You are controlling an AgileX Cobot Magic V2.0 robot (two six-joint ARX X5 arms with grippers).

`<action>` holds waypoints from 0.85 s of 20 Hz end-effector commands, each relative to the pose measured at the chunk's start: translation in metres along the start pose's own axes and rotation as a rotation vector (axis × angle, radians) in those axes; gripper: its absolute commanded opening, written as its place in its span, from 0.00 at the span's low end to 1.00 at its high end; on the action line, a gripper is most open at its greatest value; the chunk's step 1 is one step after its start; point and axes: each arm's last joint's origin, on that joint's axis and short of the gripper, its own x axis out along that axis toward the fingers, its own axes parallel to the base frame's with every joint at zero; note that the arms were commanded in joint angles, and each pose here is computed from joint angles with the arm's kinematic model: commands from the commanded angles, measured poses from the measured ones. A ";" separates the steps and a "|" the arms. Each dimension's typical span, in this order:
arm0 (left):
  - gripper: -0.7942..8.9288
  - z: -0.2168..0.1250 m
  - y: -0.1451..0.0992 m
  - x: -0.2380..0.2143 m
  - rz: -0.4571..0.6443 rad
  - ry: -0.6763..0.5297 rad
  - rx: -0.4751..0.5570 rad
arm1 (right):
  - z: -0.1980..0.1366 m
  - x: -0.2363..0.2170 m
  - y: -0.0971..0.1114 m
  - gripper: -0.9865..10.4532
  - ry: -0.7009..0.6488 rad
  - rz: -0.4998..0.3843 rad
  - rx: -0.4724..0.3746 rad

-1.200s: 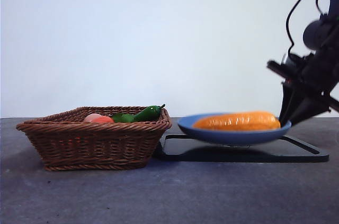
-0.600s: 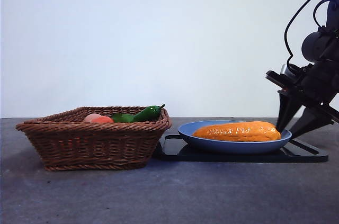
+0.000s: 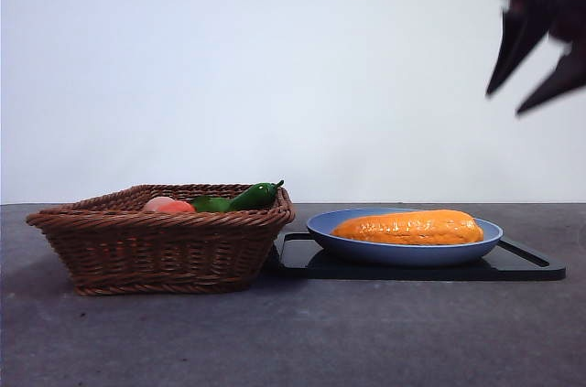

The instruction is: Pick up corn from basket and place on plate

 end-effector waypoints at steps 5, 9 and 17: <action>0.43 0.000 0.011 -0.007 0.043 0.035 -0.029 | -0.051 -0.063 0.074 0.27 -0.121 -0.003 -0.274; 0.41 -0.005 0.014 -0.008 0.051 0.076 0.020 | -0.103 -0.063 0.084 0.27 -0.115 -0.002 -0.361; 0.18 -0.061 0.034 0.018 0.068 0.192 -0.028 | -0.169 -0.015 0.048 0.09 -0.252 0.073 -0.340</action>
